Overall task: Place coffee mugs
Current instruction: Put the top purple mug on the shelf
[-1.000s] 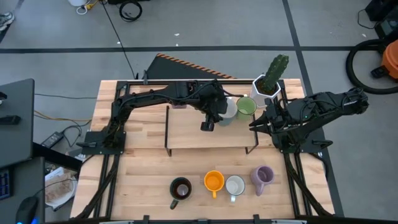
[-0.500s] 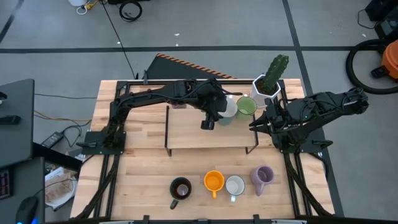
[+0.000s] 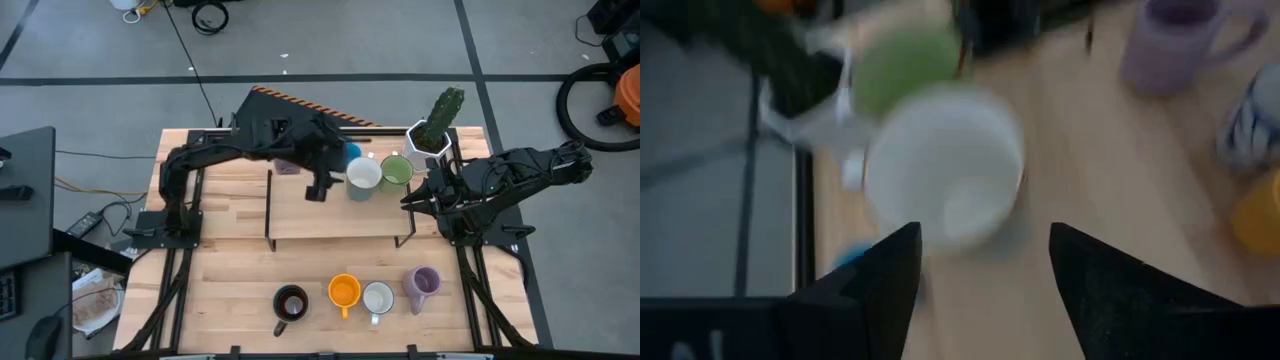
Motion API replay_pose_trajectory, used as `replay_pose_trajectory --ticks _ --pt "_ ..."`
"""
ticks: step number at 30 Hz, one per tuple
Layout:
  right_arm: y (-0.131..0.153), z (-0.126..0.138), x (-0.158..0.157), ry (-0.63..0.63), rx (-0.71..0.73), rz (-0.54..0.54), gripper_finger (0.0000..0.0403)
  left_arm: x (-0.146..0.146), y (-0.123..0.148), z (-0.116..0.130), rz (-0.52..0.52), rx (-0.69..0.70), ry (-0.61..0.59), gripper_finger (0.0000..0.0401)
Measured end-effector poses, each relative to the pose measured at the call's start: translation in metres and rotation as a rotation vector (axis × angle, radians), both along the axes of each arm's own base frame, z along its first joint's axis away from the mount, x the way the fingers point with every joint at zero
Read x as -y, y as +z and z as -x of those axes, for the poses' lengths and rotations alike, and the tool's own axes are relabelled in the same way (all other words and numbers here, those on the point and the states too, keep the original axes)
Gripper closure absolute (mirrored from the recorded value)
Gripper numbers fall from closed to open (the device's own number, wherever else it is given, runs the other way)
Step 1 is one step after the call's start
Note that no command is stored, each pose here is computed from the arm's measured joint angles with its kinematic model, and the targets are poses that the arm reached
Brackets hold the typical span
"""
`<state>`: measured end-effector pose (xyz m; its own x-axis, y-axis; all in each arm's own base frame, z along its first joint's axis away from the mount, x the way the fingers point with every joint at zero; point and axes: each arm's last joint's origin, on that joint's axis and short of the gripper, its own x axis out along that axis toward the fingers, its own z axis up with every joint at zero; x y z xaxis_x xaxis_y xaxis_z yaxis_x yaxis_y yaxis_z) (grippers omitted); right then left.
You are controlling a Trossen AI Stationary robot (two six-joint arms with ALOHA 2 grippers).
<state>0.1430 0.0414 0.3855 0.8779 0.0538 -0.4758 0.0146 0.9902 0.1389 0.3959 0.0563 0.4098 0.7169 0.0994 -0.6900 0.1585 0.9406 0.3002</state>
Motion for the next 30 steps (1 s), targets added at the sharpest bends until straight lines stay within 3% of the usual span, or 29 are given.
replay_pose_trajectory --ticks 3,8,14,20,30 --pt "-0.001 0.001 -0.001 0.005 -0.01 0.003 0.0325 -0.023 -0.009 0.011 0.065 -0.105 0.066 0.0187" --pt "-0.003 0.002 -0.006 0.027 -0.023 -0.01 0.0325 -0.061 -0.046 0.026 0.167 -0.266 0.191 0.0209" --pt "-0.02 0.002 -0.014 -0.008 -0.06 0.006 0.0325 -0.093 -0.081 0.049 0.202 -0.321 0.29 0.0226" --pt "-0.03 0.0 -0.03 0.004 0.005 0.055 0.0325 -0.112 -0.097 0.072 0.225 -0.368 0.365 0.0229" --pt "-0.048 0.003 -0.049 0.034 0.062 0.129 0.0325 -0.124 -0.135 0.082 0.254 -0.439 0.409 0.0229"
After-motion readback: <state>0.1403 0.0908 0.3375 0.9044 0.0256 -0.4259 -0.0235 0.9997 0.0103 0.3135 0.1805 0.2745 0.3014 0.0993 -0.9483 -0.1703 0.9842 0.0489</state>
